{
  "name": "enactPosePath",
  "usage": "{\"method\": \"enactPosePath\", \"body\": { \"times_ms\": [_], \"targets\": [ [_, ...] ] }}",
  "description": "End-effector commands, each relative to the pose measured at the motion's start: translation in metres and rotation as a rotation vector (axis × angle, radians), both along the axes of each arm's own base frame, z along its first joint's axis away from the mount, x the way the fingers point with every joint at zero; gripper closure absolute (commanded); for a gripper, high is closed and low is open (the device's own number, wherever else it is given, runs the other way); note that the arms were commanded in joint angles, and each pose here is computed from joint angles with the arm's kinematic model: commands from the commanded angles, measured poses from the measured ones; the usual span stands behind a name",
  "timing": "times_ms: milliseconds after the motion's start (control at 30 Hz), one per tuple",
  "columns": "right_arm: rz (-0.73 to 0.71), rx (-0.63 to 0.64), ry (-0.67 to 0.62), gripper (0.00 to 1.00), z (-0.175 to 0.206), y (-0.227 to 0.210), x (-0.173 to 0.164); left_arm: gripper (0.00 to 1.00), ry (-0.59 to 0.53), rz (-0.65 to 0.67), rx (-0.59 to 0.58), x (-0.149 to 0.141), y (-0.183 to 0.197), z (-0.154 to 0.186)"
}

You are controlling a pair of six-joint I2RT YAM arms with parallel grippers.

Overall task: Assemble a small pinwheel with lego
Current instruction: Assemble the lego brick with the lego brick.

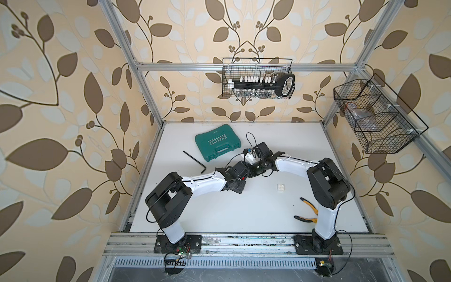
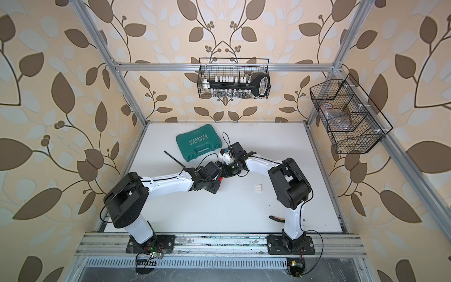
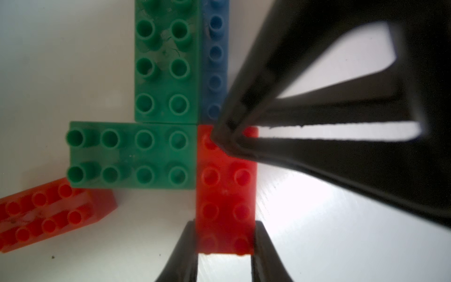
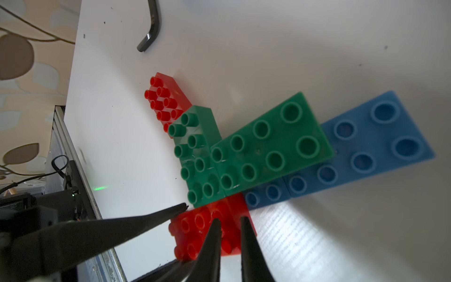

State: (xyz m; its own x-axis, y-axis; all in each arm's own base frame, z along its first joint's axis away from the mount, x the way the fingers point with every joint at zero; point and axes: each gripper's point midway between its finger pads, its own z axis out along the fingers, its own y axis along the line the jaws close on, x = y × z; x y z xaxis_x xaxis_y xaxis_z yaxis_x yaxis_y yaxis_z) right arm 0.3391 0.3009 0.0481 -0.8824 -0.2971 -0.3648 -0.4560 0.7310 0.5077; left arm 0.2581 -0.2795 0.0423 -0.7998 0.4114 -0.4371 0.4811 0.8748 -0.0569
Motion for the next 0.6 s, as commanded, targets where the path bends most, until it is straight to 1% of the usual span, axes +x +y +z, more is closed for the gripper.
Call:
{"method": "enactPosePath", "body": {
  "times_ms": [0, 33, 133, 233, 333, 367, 467, 500, 533, 567],
  "targets": [
    [0.006, -0.243, 0.134, 0.85, -0.066, -0.033, -0.031, 0.96, 0.029, -0.029, -0.061, -0.009, -0.008, 0.004],
    [0.007, -0.25, 0.134, 0.85, -0.067, -0.034, -0.031, 0.92, 0.03, -0.026, -0.061, -0.01, -0.007, 0.004],
    [0.014, -0.253, 0.132, 0.86, -0.066, -0.033, -0.032, 0.69, -0.001, -0.001, -0.054, -0.007, -0.001, 0.008],
    [0.017, -0.252, 0.133, 0.85, -0.063, -0.031, -0.031, 0.51, -0.041, 0.013, -0.065, -0.004, 0.004, 0.017],
    [0.018, -0.257, 0.122, 0.85, -0.057, -0.031, -0.028, 0.4, -0.078, 0.023, -0.091, -0.002, 0.006, 0.031],
    [0.018, -0.254, 0.117, 0.85, -0.055, -0.03, -0.027, 0.34, -0.089, 0.035, -0.103, 0.0, 0.008, 0.037],
    [0.022, -0.251, 0.111, 0.85, -0.05, -0.028, -0.025, 0.22, -0.107, 0.062, -0.185, 0.002, 0.009, 0.057],
    [0.024, -0.254, 0.108, 0.85, -0.048, -0.027, -0.025, 0.18, -0.131, 0.075, -0.23, 0.003, 0.011, 0.074],
    [0.026, -0.247, 0.109, 0.85, -0.046, -0.026, -0.024, 0.13, -0.143, 0.102, -0.265, 0.005, 0.015, 0.084],
    [0.028, -0.225, 0.102, 0.85, -0.042, -0.023, -0.024, 0.1, -0.145, 0.119, -0.309, 0.006, 0.018, 0.094]
  ]
}}
